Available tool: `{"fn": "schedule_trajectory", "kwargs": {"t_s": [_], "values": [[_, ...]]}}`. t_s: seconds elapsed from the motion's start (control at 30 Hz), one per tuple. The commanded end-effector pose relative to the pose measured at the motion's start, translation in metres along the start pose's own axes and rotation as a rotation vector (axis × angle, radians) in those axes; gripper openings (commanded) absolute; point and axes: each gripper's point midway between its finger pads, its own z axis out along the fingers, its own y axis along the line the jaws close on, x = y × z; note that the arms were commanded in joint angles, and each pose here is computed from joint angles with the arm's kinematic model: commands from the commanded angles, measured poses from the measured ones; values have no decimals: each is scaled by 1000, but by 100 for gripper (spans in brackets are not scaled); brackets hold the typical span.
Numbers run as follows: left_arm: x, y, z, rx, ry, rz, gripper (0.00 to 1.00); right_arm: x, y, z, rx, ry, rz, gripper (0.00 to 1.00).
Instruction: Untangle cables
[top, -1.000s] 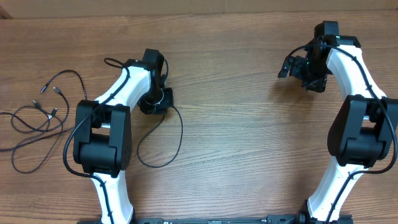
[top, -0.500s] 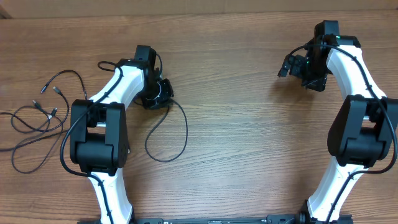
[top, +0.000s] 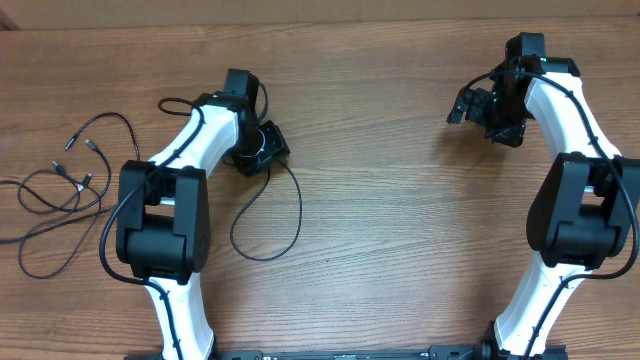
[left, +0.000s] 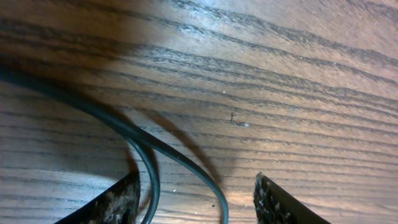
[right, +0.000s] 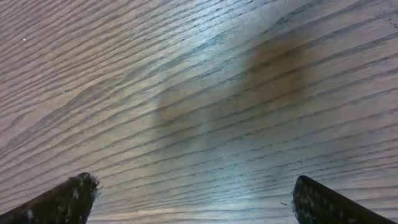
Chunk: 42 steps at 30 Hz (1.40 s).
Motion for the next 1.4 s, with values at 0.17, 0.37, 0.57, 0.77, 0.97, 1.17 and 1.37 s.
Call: {"fn": "schedule_trajectory", "kwargs": {"t_s": [0.17,0.37,0.57,0.77,0.97,1.17,1.37], "values": [[1,11,16,-198,-110,8,61,-7,5,-15,-7,-45,-12,100],[11,19,35,-247,-71,4,54,-7,5,-15,-6,-45,-12,100],[27,30,58,-252,43,86,45,-7,5,-15,-7,-46,-12,100],[36,34,57,-223,118,132,4,-7,5,-15,-7,-45,-12,100],[29,44,43,-232,115,128,4,-7,5,-15,-7,-46,-12,100],[11,26,-5,-187,-7,163,4,-7,5,-15,-7,-45,-12,100],[-2,3,-72,-128,-179,234,4,-7,5,-15,-7,-45,-12,100]]}}
